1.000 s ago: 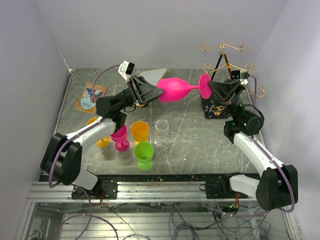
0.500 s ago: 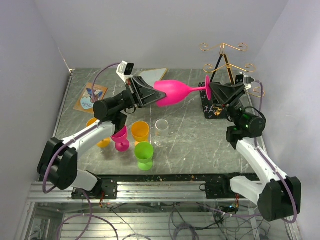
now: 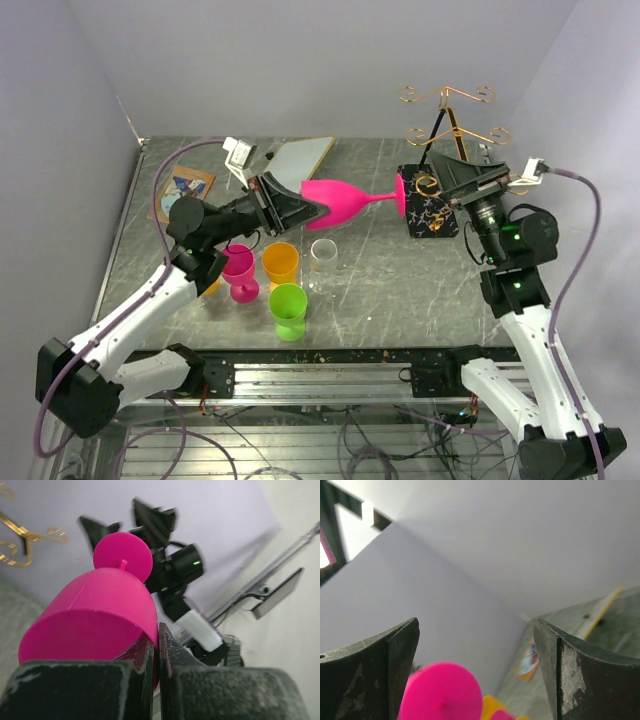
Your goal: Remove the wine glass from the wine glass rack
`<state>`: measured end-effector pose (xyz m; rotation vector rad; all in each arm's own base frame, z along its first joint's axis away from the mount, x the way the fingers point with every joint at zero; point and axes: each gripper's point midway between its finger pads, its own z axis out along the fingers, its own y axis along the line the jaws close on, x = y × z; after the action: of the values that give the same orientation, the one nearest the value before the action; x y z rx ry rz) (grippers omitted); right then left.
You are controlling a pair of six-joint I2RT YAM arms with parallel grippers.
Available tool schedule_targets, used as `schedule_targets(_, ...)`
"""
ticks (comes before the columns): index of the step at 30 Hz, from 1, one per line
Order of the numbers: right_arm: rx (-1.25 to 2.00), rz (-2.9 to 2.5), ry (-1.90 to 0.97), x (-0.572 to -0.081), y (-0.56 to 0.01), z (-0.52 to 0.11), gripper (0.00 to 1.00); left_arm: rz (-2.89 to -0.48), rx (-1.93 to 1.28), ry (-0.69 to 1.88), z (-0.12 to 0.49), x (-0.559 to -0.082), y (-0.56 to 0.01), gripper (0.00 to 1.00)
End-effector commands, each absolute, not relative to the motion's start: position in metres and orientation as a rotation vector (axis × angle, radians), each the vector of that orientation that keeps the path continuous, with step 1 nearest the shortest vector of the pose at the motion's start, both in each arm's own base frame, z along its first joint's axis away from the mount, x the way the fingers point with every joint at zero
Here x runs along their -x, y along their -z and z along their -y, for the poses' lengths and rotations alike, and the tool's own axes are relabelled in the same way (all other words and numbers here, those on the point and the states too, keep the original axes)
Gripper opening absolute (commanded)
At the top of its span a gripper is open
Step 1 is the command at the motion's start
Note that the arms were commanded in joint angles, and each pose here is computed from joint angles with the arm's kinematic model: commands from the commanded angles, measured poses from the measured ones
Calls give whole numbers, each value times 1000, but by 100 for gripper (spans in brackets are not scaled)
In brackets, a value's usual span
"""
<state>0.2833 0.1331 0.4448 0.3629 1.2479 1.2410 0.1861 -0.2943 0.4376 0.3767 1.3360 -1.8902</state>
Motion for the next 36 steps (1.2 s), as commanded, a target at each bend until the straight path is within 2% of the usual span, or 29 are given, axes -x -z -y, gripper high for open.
schedule_targets(1,-433,-1290,-765,-290,-437,-77,98,-1625,-345,1658,297,-199,-378,7)
schedule_targets(6,-451,-1229,-589,-280,-448,-47,100,-1896,-412,1368,312,-188,-328,7)
schedule_targets(10,-430,-1206,-547,-275,-456,-42,100,-2007,-530,1274,338,-169,-307,7)
schedule_targets(17,-434,-1179,-500,-266,-456,-32,100,-2169,-774,909,375,-133,-254,7)
schedule_targets(27,-418,-1166,-490,-259,-454,-30,100,-2330,-911,384,358,-138,-191,7)
schedule_targets(36,-397,-1181,-492,-263,-450,-35,100,-2409,-1013,225,348,-135,-159,7)
